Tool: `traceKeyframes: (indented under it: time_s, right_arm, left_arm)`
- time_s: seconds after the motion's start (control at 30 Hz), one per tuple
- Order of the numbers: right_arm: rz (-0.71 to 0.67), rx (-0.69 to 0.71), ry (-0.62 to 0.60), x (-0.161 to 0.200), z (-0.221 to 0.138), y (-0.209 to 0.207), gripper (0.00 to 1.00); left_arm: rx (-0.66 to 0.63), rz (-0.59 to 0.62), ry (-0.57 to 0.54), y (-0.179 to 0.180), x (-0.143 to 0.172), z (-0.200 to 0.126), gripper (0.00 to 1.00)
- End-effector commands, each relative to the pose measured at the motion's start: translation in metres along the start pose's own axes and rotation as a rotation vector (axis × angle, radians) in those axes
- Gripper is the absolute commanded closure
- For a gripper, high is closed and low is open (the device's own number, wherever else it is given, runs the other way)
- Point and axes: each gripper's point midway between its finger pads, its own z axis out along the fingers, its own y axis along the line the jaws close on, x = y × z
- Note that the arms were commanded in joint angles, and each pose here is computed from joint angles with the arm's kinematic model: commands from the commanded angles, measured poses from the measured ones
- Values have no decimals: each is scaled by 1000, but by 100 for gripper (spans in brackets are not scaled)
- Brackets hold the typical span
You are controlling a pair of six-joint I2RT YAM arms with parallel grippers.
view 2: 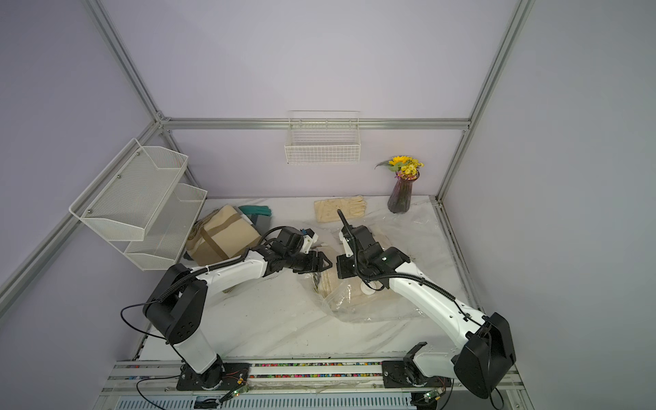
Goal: Take the scarf out of the vacuum bag
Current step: Take out the scarf from the vacuum bag.
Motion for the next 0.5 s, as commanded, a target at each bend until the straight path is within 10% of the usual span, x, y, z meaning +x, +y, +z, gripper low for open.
traceKeyframes:
  time_s: [0.0, 0.47]
  right_arm:
    - [6, -27, -27, -13, -5, 8, 100]
    - [12, -26, -13, -9, 2, 6, 100]
  left_arm:
    - [-10, 22, -24, 2, -11, -4, 25]
    - [22, -4, -32, 5, -28, 14, 26]
